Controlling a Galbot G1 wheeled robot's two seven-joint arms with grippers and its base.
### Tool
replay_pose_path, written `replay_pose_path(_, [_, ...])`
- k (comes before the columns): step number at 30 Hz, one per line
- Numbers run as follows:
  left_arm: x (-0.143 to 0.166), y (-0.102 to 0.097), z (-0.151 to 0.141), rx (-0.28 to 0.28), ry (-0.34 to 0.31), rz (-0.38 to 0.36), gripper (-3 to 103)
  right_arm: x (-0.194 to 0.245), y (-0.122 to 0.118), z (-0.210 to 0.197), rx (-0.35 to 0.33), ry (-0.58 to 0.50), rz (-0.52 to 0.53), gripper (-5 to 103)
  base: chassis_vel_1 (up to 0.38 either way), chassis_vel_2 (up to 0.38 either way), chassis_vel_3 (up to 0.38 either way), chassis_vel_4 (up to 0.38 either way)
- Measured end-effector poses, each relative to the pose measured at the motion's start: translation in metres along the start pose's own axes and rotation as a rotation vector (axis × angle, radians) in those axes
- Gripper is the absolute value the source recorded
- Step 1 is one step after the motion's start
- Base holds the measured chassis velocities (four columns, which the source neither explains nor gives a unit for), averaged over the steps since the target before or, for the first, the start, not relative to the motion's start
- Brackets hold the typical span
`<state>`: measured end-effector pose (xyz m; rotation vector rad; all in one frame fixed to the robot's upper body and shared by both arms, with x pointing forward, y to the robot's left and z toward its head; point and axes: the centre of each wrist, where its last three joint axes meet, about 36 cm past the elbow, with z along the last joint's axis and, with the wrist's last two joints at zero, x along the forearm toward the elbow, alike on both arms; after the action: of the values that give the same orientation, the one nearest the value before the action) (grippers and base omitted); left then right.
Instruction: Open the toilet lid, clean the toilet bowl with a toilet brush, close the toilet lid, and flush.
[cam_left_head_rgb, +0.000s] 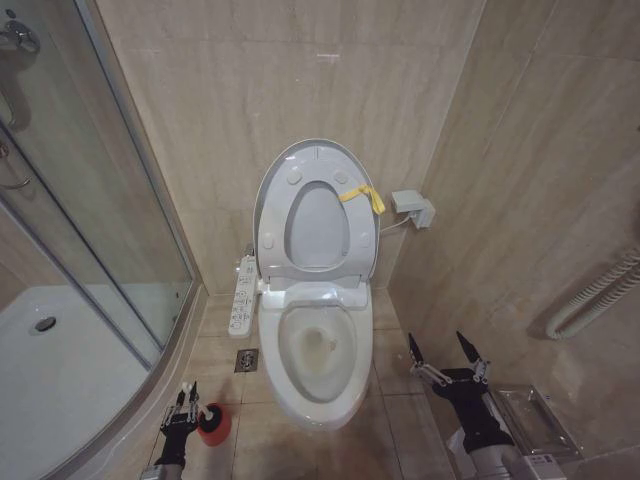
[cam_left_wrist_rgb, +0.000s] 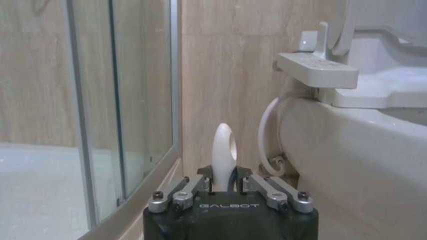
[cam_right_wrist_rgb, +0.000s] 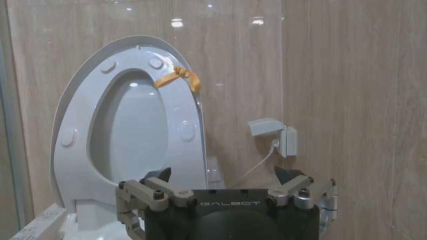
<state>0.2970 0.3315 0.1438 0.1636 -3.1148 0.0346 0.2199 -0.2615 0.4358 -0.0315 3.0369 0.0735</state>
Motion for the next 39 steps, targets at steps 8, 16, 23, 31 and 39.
replay_pose_path(8, [0.007, 0.003, -0.011, 0.002, -0.028, -0.026, 22, 0.0, 0.0, 0.0, 0.0, 0.0, 0.0, 100, 0.0, 0.0, 0.0, 0.0])
replay_pose_path(16, [0.022, -0.007, -0.038, 0.029, -0.085, -0.039, 22, 0.0, 0.0, 0.0, 0.0, 0.0, 0.0, 100, 0.0, 0.0, 0.0, 0.0])
replay_pose_path(23, [0.05, -0.018, -0.087, -0.004, -0.147, -0.037, 22, 0.0, 0.0, 0.0, 0.0, 0.0, 0.0, 100, 0.0, 0.0, 0.0, 0.0])
replay_pose_path(31, [0.107, -0.027, -0.166, -0.031, -0.225, -0.047, 22, 0.0, 0.0, 0.0, 0.0, 0.0, 0.0, 100, 0.0, 0.0, 0.0, 0.0])
replay_pose_path(39, [0.09, -0.049, -0.237, 0.03, -0.355, 0.009, 22, 0.0, 0.0, 0.0, 0.0, 0.0, 0.0, 100, 0.0, 0.0, 0.0, 0.0])
